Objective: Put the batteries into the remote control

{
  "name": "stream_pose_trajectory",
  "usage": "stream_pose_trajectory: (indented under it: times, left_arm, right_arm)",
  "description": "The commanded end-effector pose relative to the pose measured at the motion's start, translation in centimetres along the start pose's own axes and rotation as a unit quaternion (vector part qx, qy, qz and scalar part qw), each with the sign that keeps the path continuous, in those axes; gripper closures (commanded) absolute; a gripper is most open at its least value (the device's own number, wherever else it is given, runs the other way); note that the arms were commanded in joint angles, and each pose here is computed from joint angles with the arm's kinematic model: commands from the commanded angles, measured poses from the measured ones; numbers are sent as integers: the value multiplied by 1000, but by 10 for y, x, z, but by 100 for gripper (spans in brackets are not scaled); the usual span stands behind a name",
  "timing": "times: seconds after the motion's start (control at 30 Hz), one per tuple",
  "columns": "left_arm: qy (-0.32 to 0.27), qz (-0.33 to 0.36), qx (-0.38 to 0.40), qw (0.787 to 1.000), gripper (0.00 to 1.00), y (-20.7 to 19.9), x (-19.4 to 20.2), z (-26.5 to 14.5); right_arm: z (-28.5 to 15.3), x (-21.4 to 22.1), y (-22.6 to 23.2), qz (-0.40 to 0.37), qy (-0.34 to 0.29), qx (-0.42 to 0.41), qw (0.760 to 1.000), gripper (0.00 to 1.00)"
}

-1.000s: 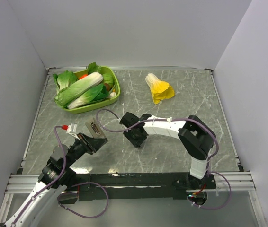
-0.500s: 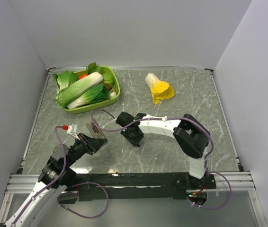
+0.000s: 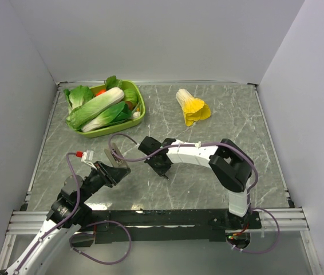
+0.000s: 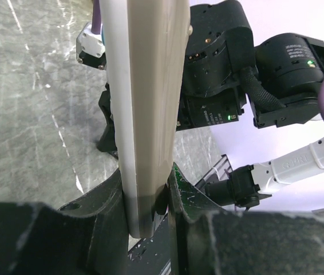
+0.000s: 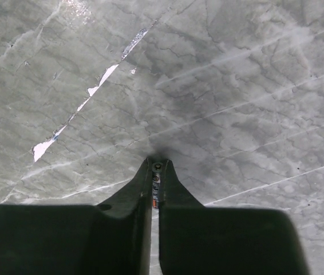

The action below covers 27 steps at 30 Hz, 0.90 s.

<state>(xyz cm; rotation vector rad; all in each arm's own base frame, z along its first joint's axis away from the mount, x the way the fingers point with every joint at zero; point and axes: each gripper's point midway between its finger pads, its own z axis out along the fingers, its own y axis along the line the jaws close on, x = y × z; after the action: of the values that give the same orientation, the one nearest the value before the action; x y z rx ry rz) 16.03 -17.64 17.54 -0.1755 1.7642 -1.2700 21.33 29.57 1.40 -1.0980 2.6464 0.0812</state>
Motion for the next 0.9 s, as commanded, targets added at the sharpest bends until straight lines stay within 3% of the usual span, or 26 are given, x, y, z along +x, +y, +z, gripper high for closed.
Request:
stream_pose_trajectory:
  times: [0.0, 0.13, 0.3, 0.53, 0.57, 0.7, 0.87]
  left_arm:
    - [-41, 10, 94, 995, 99, -39, -17, -10]
    - [-27, 4, 103, 994, 99, -35, -8, -5]
    - [-31, 3, 141, 990, 98, -45, -8, -3]
    - [-21, -4, 171, 985, 99, -53, -5, 1]
    - [-15, -8, 168, 986, 98, -50, -3, 4]
    - [-21, -17, 197, 980, 98, -63, -7, 3]
    - [-13, -31, 204, 978, 98, -67, -7, 6]
  right_arm:
    - [-3, 7, -12, 2, -13, 25, 1000, 100]
    - [-40, -16, -11, 16, -90, 10, 996, 100]
    - [-121, -55, -9, 46, -236, -26, 970, 100]
    - [-239, -91, 3, 46, -439, -78, 894, 100]
    - [-259, -101, 7, 44, -480, -89, 872, 100]
    - [-306, -108, 25, 28, -562, -131, 816, 100]
    - [-333, -115, 54, -6, -610, -174, 773, 100]
